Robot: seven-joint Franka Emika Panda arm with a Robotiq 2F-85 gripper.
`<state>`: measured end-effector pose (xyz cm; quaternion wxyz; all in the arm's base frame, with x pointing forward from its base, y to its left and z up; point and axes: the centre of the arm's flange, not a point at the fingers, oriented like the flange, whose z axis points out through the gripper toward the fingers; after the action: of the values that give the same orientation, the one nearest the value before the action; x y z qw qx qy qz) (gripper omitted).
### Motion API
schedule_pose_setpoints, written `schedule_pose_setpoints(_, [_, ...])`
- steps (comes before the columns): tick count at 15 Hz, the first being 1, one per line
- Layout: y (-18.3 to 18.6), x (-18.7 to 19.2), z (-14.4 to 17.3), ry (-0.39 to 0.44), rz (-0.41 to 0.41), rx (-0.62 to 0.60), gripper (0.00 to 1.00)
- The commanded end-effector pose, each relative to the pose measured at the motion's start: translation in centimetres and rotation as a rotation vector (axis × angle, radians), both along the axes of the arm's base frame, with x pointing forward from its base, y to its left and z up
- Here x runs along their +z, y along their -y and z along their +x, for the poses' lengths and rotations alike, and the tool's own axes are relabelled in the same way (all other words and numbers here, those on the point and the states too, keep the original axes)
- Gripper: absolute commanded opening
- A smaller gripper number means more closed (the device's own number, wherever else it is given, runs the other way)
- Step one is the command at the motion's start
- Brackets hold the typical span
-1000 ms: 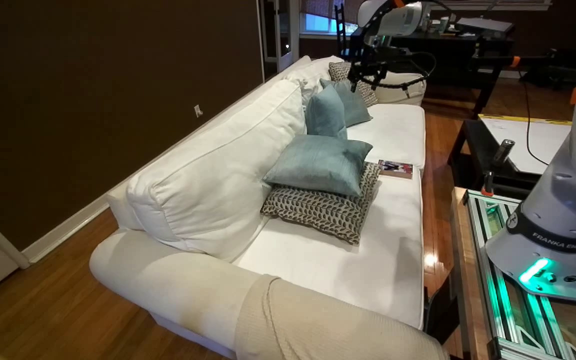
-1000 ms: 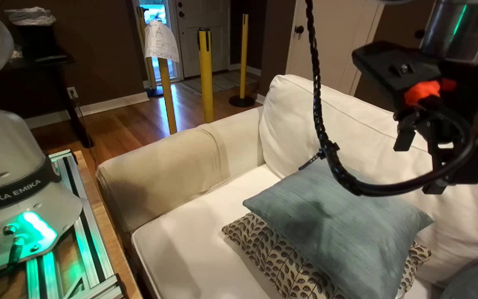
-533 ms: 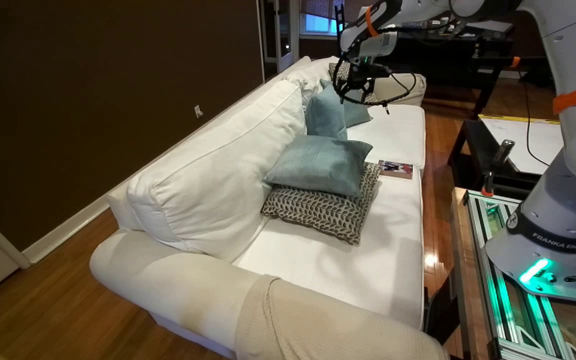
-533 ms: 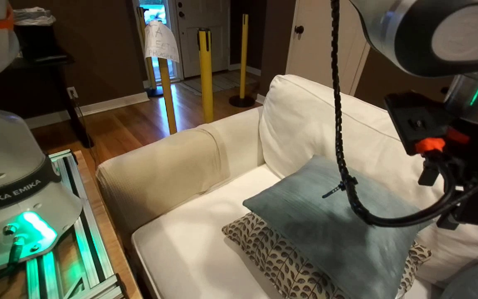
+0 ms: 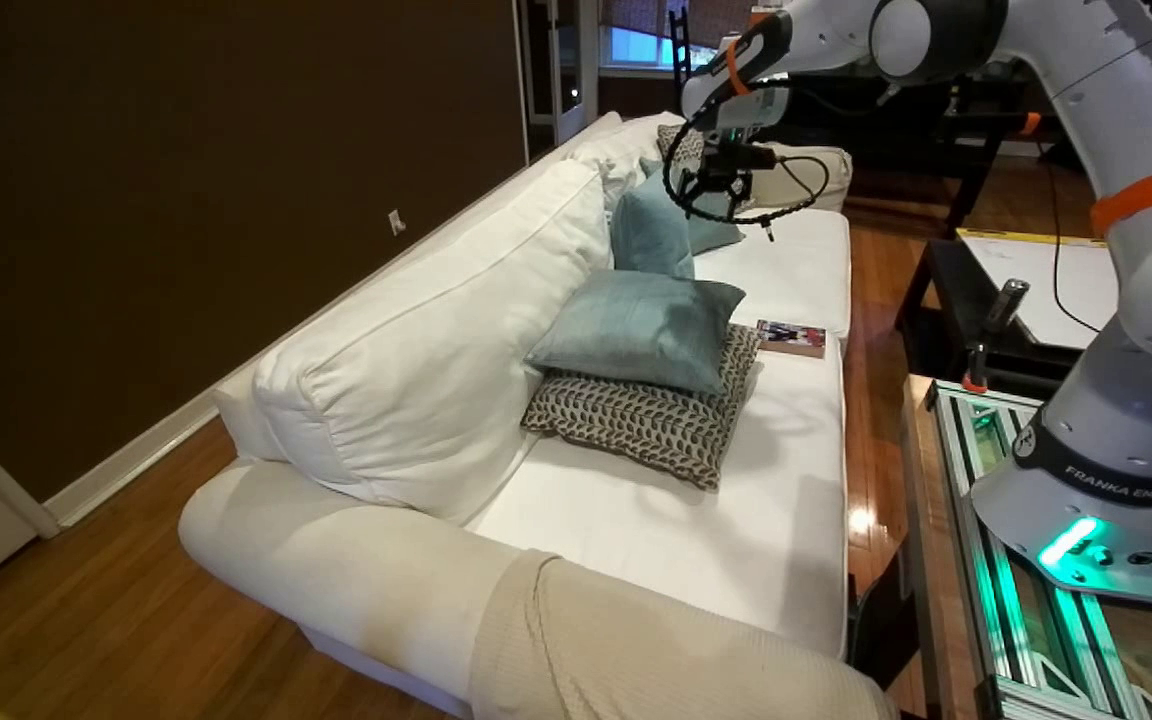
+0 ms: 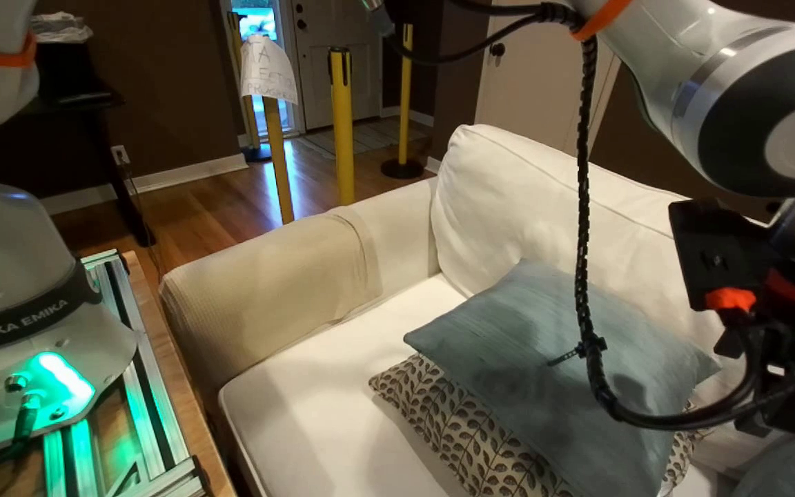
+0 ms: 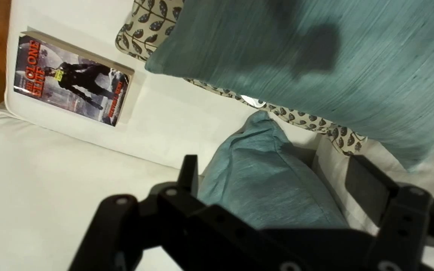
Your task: Move the remote to the left
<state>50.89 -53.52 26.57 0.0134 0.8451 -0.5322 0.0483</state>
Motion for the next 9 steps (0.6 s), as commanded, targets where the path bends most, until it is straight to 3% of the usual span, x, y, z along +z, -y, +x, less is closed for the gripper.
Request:
schedule_pose_setpoints(1, [-0.1,0.2,0.1,0.002,-0.001,0.002,1.0])
schedule_pose_setpoints(2, [-0.2,-0.5,0.2,-0.024,-0.028,-0.019,1.0])
schedule_pose_setpoints(9, [3.4,-5.9,2.8,-0.02,0.094,-0.129,1.0])
